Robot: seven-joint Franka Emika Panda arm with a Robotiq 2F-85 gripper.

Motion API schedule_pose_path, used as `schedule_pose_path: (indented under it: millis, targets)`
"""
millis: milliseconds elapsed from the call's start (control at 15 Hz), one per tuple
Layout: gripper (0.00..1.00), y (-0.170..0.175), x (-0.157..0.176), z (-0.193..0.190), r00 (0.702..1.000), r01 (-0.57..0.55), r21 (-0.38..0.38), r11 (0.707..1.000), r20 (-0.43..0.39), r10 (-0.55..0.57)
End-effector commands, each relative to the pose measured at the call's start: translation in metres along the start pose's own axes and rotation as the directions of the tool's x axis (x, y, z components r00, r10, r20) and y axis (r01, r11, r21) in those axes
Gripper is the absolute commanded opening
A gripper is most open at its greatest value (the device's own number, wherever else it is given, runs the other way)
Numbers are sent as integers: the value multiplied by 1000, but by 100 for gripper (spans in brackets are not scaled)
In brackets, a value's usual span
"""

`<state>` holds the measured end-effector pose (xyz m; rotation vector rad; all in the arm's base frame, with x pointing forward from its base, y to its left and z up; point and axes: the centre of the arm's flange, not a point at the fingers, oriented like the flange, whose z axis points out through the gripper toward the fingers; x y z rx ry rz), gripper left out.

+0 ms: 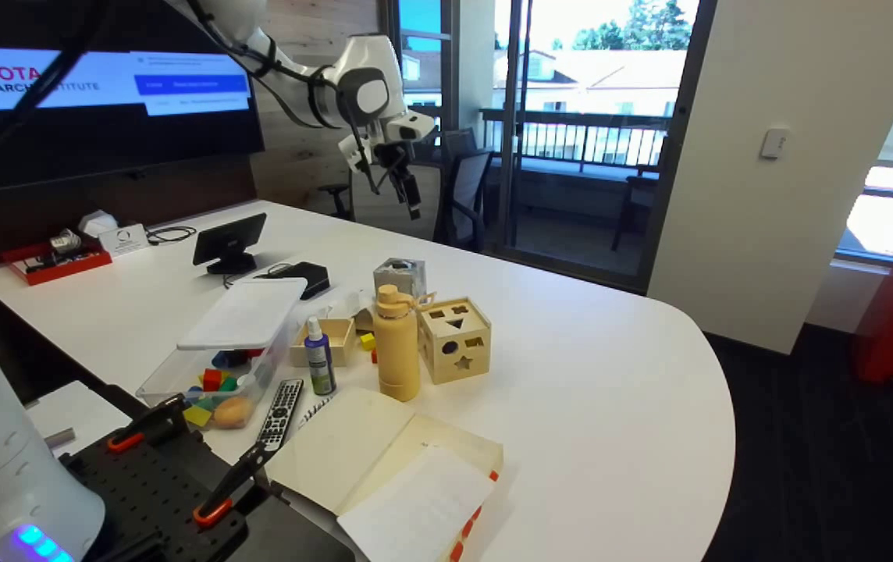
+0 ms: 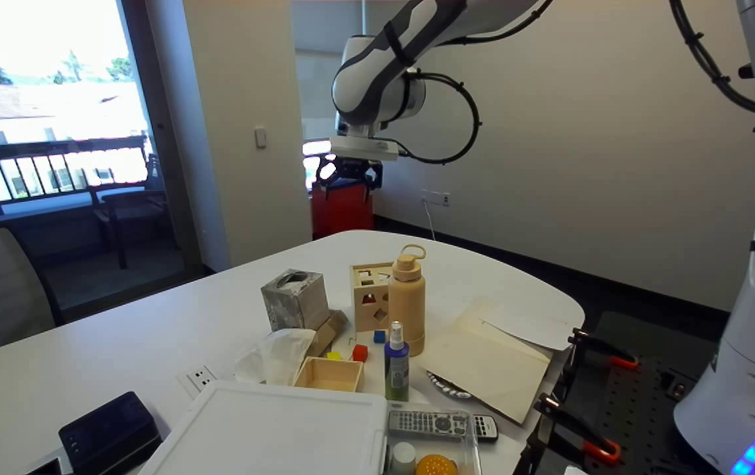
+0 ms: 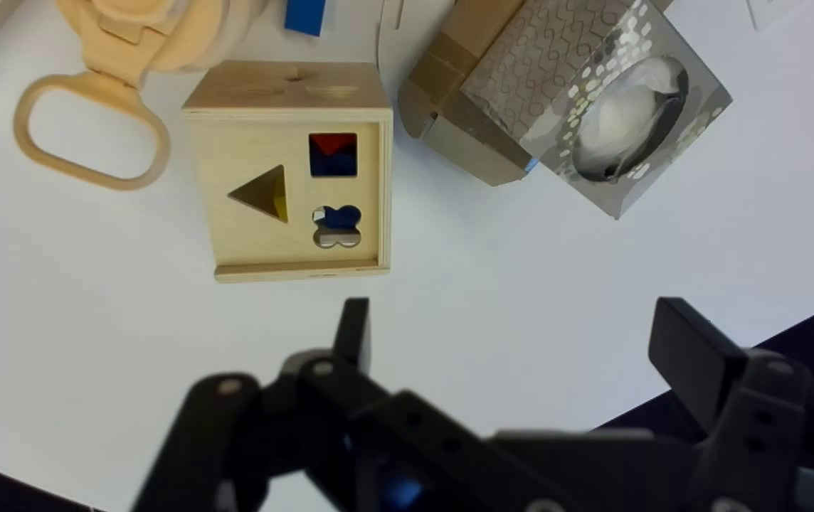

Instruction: Put the blue square inside the wooden box.

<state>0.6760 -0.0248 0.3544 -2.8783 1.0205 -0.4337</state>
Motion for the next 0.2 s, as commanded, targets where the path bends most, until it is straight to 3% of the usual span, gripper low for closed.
schedule_pose_path:
  millis: [0, 133]
  targets:
    - [100, 17, -37, -35, 1000, 8, -23, 1000, 8, -8]
    - [100, 20, -46, -42, 1000, 22, -34, 999, 6, -22]
